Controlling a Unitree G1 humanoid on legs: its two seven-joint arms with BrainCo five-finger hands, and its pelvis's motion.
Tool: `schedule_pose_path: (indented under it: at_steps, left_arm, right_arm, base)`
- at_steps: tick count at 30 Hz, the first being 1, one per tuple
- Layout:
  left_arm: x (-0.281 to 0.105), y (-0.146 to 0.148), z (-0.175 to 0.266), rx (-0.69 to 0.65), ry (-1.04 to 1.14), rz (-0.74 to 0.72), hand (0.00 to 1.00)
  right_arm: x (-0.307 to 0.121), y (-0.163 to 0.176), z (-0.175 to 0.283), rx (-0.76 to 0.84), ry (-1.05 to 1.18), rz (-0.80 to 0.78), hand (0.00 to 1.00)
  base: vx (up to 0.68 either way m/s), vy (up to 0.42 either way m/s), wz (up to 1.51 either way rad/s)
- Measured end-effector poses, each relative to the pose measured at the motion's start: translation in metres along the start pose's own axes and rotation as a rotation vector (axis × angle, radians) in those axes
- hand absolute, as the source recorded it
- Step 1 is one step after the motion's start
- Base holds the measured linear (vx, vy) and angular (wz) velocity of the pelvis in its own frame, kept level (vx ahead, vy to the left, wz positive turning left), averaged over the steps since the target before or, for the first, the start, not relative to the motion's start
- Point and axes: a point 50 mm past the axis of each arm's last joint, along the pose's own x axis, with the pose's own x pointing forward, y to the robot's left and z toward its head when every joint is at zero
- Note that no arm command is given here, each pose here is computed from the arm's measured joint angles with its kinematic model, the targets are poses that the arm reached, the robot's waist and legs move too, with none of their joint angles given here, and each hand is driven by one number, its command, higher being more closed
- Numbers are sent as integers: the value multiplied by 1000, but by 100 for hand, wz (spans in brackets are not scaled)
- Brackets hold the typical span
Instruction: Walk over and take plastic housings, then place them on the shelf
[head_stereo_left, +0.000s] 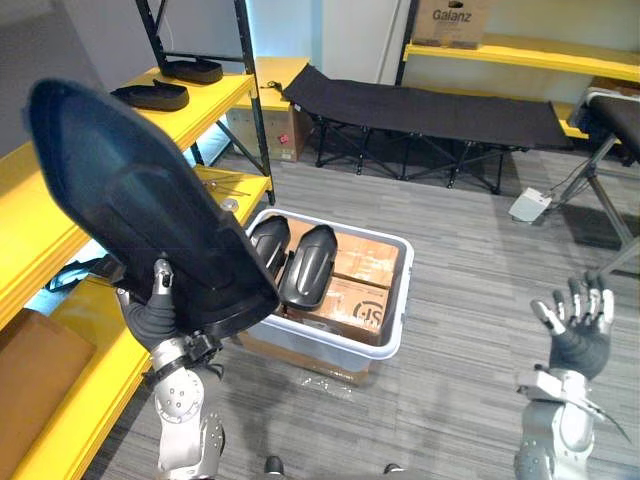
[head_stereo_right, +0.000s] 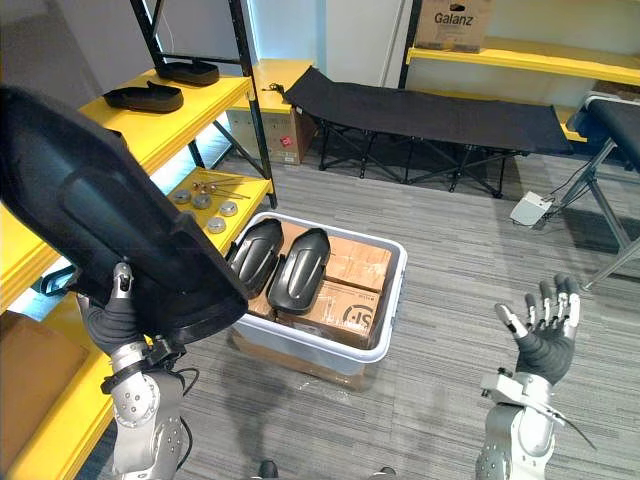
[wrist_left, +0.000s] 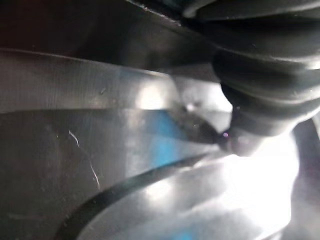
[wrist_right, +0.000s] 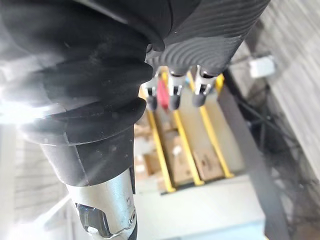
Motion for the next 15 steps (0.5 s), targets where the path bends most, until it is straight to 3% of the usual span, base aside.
schedule_pose_path:
  at_steps: [8,15]
  left_arm:
    - [-19,18,-7,78,67,34,100]
    - [-20,34,20,127,-37,119,100]
  right_arm:
    - [-16,24,-47,-15,215,67,0]
    - [10,76,-69,-90,231,137,0]
  base:
    - [10,-1,5]
    - [65,-4,100]
